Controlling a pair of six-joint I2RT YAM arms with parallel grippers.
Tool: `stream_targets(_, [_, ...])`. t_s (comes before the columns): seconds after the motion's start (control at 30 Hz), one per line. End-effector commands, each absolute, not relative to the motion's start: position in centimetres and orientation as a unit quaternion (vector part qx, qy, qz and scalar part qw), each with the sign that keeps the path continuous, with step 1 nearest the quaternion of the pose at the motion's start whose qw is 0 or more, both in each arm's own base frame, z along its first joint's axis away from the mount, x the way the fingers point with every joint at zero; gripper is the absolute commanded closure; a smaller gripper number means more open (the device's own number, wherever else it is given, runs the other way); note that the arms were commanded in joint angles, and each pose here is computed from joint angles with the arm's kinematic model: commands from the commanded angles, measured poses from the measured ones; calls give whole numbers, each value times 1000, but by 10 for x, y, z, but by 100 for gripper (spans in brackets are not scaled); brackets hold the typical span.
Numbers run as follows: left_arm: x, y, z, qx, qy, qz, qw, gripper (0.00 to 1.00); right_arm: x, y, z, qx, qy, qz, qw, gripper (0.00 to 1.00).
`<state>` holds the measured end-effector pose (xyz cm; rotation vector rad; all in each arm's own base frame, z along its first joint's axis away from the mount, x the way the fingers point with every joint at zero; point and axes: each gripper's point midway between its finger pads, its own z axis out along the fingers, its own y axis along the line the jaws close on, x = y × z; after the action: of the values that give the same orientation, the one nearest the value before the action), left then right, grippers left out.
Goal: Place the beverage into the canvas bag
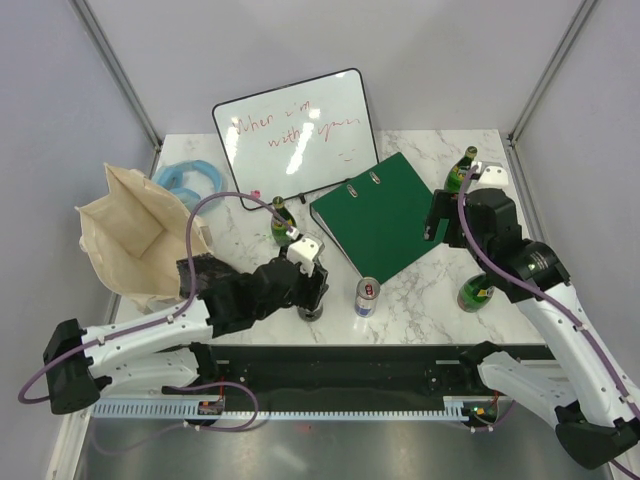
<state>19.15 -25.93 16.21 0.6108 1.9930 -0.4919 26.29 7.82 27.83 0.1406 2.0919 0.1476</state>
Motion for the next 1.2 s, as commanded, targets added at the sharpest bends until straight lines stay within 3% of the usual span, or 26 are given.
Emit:
stream_targets(0.0, [223,-272,288,190,755,-221,587,98,263,77,287,60,852,68,516,2])
stream_targets(0.23, [240,-237,397,144,712,-164,667,98,263,85,293,50,846,93,522,2])
stream_targets(0.53, [255,-122,525,44,657,19,752,98,264,102,302,28,839,134,526,2])
stream_targets(0.73, [245,-29,545,-40,650,155,743,98,262,106,307,16,836,146,529,2])
stream_targets(0.87, [228,16,553,-94,632,175,749,98,259,109,309,9,833,157,530,2])
stream_targets(1.17, [221,40,536,-133,625,217,738,98,248,115,308,-4,829,181,529,2])
